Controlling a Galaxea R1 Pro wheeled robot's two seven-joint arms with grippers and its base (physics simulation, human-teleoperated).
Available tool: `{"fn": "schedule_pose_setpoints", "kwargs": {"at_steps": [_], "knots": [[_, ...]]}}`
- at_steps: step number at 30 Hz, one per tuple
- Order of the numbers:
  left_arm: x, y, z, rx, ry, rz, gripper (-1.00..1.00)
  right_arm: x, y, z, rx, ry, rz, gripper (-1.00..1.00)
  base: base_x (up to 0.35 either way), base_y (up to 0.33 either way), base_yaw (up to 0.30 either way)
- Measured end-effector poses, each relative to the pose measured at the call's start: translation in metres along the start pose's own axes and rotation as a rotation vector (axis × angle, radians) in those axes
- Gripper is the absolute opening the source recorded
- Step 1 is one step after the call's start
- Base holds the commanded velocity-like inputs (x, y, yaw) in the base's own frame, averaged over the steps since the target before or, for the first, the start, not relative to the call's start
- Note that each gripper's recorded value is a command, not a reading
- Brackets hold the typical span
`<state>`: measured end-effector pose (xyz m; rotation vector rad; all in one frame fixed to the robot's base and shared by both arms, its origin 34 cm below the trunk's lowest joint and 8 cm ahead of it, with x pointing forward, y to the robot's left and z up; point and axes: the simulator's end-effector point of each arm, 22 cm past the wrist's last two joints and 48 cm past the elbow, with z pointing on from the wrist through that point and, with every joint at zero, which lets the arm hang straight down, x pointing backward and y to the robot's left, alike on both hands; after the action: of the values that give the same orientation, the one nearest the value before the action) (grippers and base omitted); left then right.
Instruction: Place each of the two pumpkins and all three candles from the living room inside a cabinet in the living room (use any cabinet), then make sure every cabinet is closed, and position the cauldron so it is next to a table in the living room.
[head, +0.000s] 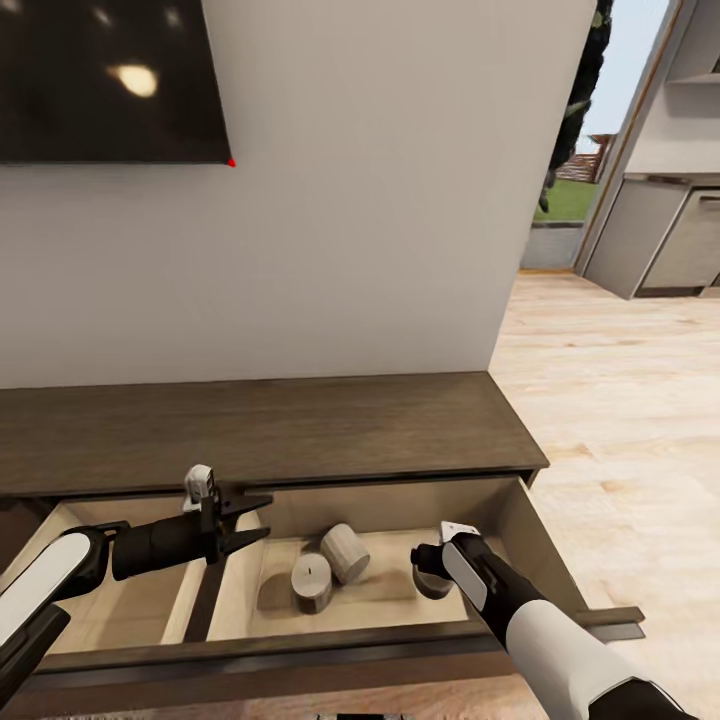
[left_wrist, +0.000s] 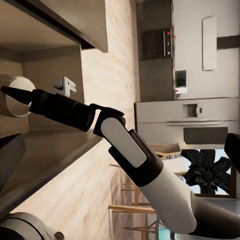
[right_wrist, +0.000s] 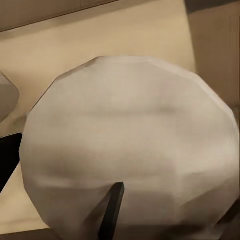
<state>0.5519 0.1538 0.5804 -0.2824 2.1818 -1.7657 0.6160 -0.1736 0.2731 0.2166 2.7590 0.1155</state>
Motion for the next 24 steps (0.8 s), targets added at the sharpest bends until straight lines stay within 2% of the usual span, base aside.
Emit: {"fn": "schedule_pose_setpoints", "kwargs": {"at_steps": [11, 24], "knots": [[0.000, 0.022, 0.005, -0.016, 0.010, -0.041, 1.00, 0.019, -0.004, 0.019, 0.008, 0.045, 0.001, -1.00, 0.000, 0.000, 0.000], [0.000, 0.026, 0.006, -0.019, 0.011, -0.049, 1.00, 0.023, -0.005, 0.022, 0.009, 0.054, 0.002, -1.00, 0.000, 0.000, 0.000]]}}
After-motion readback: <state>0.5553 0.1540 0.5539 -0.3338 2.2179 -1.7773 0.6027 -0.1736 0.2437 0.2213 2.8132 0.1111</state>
